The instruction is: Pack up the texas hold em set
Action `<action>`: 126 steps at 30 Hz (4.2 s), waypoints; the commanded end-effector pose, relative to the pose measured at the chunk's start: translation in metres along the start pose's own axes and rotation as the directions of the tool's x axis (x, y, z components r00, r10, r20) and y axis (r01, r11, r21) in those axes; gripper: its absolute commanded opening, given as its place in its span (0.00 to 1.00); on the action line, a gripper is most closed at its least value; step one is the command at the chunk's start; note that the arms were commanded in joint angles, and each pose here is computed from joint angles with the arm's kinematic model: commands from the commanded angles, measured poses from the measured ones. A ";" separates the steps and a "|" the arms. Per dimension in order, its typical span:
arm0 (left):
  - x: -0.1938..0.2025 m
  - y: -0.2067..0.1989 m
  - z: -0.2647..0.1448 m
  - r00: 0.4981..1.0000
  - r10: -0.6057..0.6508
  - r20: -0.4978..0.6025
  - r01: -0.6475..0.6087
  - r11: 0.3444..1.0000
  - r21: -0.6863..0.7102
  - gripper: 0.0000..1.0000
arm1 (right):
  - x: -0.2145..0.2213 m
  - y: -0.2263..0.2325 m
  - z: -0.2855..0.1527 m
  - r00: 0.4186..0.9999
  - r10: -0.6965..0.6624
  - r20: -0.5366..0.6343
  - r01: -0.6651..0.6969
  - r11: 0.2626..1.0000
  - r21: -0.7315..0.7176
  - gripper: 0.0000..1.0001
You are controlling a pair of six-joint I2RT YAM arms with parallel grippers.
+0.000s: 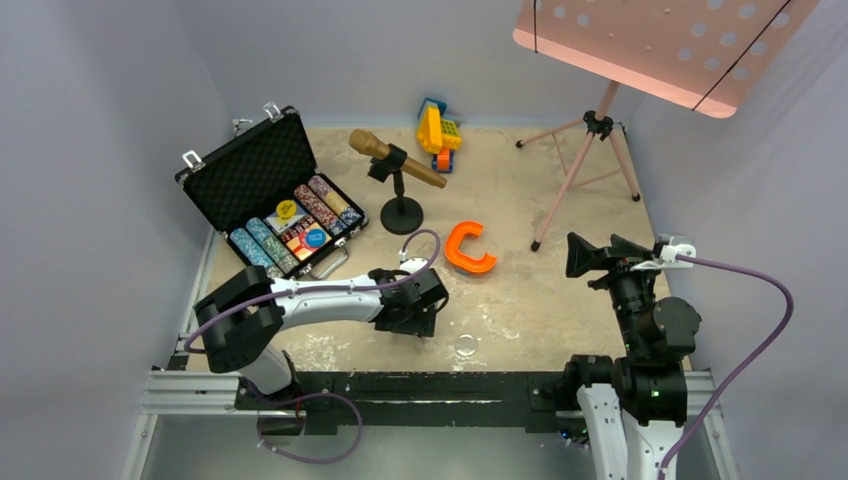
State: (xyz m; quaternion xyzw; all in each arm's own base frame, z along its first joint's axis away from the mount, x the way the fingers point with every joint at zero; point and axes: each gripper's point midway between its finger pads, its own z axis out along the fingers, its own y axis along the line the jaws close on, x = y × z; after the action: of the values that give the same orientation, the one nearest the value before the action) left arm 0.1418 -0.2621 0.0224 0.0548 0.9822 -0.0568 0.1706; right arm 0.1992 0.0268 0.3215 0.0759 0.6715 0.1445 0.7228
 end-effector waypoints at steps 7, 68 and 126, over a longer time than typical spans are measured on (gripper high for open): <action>-0.006 -0.010 0.001 1.000 -0.001 0.012 0.001 1.000 0.004 0.76 | -0.004 0.004 0.002 1.000 -0.016 0.019 0.017 0.999 -0.028 0.92; -0.232 0.330 -0.068 0.910 -0.313 0.272 0.384 0.883 -0.268 0.38 | -0.006 0.005 0.001 1.000 -0.016 0.025 0.017 0.999 -0.028 0.91; -0.192 0.307 -0.019 0.992 -0.124 -0.026 0.112 0.955 -0.275 0.38 | -0.005 0.003 0.001 1.000 -0.014 0.025 0.015 1.000 -0.016 0.91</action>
State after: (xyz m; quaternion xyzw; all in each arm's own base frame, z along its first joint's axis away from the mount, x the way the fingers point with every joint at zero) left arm 0.3656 0.0274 0.0583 -0.0372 0.9874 0.0613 0.1411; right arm 0.1992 0.0268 0.3216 0.0757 0.6714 0.1443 0.7229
